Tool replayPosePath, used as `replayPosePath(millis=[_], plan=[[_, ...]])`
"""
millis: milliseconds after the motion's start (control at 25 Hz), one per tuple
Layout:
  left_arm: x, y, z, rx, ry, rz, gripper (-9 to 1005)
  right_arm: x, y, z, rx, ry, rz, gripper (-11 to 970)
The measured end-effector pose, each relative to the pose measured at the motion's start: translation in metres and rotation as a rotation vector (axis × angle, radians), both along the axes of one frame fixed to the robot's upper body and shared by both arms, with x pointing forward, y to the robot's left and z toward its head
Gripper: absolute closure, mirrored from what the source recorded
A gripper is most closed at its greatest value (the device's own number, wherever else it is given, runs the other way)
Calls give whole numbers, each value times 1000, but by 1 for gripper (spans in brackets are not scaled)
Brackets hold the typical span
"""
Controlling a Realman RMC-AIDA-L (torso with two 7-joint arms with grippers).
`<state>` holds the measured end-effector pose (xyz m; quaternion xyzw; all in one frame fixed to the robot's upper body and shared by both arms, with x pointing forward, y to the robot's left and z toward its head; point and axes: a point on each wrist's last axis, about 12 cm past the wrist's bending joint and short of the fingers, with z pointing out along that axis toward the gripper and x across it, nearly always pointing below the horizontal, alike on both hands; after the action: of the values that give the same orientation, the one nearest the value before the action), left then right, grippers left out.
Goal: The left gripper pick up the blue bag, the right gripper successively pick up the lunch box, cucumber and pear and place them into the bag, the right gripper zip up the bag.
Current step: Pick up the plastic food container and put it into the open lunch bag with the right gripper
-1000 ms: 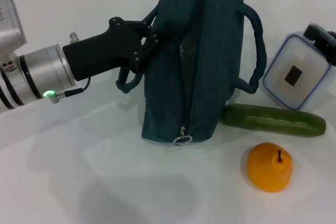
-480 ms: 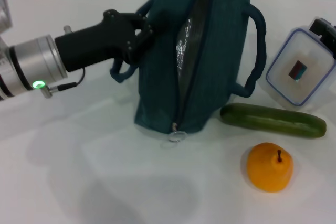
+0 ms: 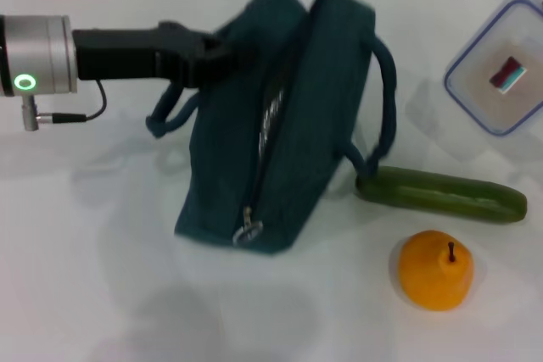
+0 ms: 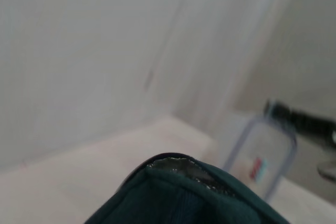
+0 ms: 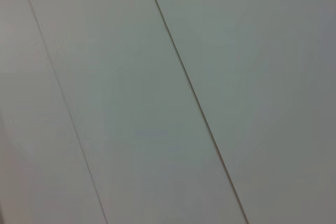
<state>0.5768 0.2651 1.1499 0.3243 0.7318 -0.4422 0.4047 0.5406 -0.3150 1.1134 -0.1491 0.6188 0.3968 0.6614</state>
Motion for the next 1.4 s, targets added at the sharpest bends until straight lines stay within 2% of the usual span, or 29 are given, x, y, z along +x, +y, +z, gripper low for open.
replayPosePath(millis=[200, 480, 800, 920, 1120, 1400], plan=[[-9, -8, 9, 19, 26, -64, 957, 2, 0, 13, 3, -62, 31, 871], [-14, -10, 6, 7, 24, -53, 957, 17, 16, 32, 14, -129, 87, 870], [-10, -13, -3, 31, 28, -5, 957, 49, 63, 74, 47, -205, 296, 870], [-9, -15, -6, 30, 28, -11, 957, 57, 89, 84, 73, -218, 393, 870], [-8, -19, -5, 31, 14, -21, 957, 64, 126, 94, 39, -223, 519, 870], [-5, -22, -5, 32, 1, -20, 957, 62, 135, 89, 24, -200, 540, 869]])
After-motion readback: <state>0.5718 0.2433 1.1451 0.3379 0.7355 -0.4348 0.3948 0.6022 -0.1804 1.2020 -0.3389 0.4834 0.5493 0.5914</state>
